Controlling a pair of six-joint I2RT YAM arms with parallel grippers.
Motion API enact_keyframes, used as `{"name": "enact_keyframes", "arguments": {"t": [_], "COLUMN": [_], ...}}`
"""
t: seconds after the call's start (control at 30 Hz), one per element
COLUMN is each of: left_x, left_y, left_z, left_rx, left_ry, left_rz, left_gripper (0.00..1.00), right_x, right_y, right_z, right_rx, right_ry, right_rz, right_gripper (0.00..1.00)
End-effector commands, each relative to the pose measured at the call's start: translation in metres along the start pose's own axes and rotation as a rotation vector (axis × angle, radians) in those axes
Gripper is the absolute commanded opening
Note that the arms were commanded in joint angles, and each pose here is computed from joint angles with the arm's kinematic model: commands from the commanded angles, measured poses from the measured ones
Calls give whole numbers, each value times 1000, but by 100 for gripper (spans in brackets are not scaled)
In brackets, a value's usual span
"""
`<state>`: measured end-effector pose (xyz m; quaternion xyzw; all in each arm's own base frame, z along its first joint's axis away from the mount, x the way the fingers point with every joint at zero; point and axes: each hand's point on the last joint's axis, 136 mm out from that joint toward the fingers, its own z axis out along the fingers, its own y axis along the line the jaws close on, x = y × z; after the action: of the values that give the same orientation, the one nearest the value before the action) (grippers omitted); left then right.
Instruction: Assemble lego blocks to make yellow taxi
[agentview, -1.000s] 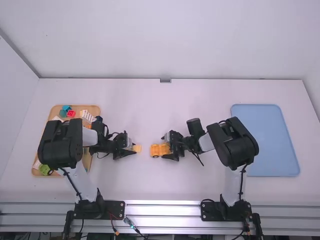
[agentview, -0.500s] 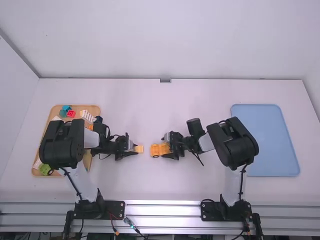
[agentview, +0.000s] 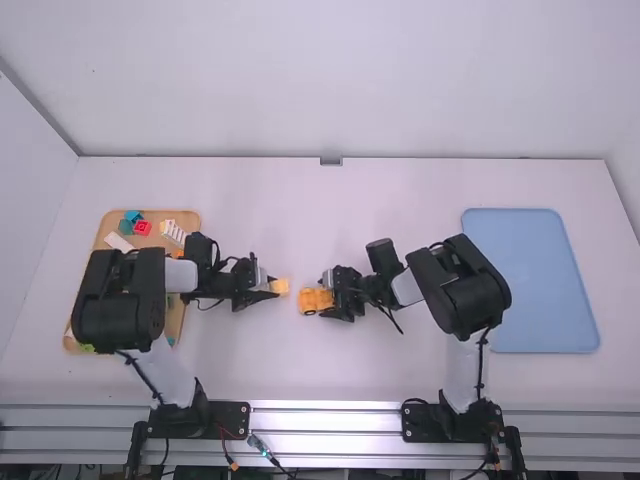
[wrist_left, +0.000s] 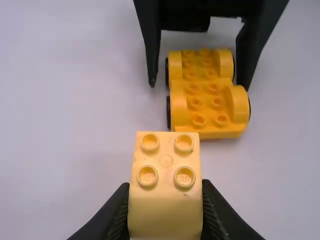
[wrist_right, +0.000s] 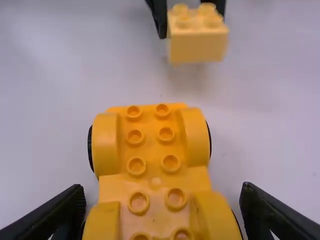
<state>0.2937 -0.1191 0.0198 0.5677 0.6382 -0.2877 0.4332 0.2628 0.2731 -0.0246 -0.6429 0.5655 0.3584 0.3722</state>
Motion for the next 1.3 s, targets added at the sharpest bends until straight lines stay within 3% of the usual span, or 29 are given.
{"name": "enact_keyframes", "arguments": {"t": [0.0,0.07,0.13,0.3,0.47,0.63,1.27], "left_x": [-11,-10,-10,-15,-24,-28,-26], "left_y": [-11,-12,-11,-12,-6,1,-1], "left_z": [3,6,15,32,43,47,58], "left_rx": [16,8,-16,-49,-59,-38,57], "left_ry": [-15,9,33,46,52,90,50], "left_rz": [-26,-29,-57,-74,-52,-58,0], "left_gripper": [2,2,2,2,2,2,2], "right_x": [2,2,1,5,13,13,13], "right_y": [-2,-4,-6,-14,-27,-26,-23], "right_z": [1,2,2,2,1,0,-6], "right_rx": [-2,-3,-3,27,85,80,65], "right_ry": [-1,0,0,36,94,88,54], "right_rz": [3,5,6,32,91,86,87], "right_gripper": [79,72,54,42,41,41,41]}}
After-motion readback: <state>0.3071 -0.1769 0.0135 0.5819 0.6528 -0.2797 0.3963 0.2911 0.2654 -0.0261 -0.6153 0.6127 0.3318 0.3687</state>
